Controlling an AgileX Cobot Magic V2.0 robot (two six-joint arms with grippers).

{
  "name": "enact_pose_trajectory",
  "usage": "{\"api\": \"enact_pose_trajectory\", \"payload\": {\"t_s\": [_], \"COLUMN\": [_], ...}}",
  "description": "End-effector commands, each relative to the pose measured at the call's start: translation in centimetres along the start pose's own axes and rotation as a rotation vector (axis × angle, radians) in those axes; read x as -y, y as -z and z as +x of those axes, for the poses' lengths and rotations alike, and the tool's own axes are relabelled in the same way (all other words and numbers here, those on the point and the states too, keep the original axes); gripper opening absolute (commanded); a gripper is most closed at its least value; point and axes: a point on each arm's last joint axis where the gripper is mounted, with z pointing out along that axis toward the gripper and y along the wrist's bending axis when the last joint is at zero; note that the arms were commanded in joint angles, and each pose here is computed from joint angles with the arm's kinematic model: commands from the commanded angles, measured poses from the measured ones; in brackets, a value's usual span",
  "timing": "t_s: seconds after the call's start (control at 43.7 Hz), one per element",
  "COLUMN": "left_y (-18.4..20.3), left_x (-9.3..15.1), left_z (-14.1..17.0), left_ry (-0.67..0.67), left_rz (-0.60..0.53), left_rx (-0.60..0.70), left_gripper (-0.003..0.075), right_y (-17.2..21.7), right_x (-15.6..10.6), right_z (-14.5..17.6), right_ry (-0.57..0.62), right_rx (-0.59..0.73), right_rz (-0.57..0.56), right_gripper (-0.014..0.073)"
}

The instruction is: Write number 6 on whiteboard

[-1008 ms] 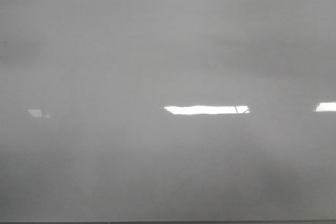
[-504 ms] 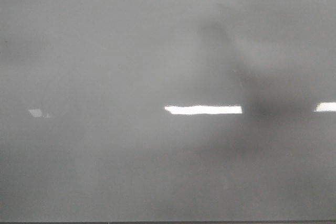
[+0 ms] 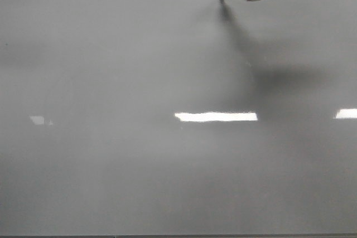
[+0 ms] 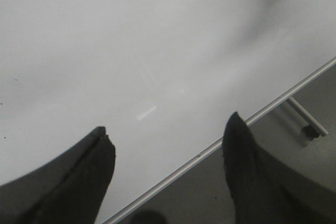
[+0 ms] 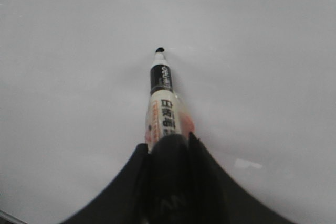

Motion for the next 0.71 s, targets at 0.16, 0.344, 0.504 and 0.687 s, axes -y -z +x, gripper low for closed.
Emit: {"api": "enact_pose_trajectory", "payload": {"t_s": [0.16, 0.344, 0.504, 0.687], "left_y": [0.7, 0.7, 0.7, 0.7], "left_x": [-0.1, -0.1, -0.1, -0.3], "left_z": [-1.3, -1.3, -1.3, -1.2], "left_ry": [0.025, 0.023, 0.023, -0.003], "left_rz": [-0.016, -0.018, -0.019, -0.04], "left_rx": [0.105, 0.104, 0.106, 0.097], "left_gripper": [0.044, 0.044, 0.044, 0.044], "right_y": [-0.7, 1.2, 0.1, 3.8], "right_x": [-0.7, 0.4, -0.7, -3.0], "right_z": [0.9, -0.8, -0.5, 0.0], "right_ry": [0.098, 0.098, 0.104, 0.216], "right_rx": [-0.157, -0.02, -0.018, 0.014], "right_rz": [-0.038, 0.013, -0.02, -0.107], "right_gripper": [-0.012, -0.012, -0.012, -0.012]}}
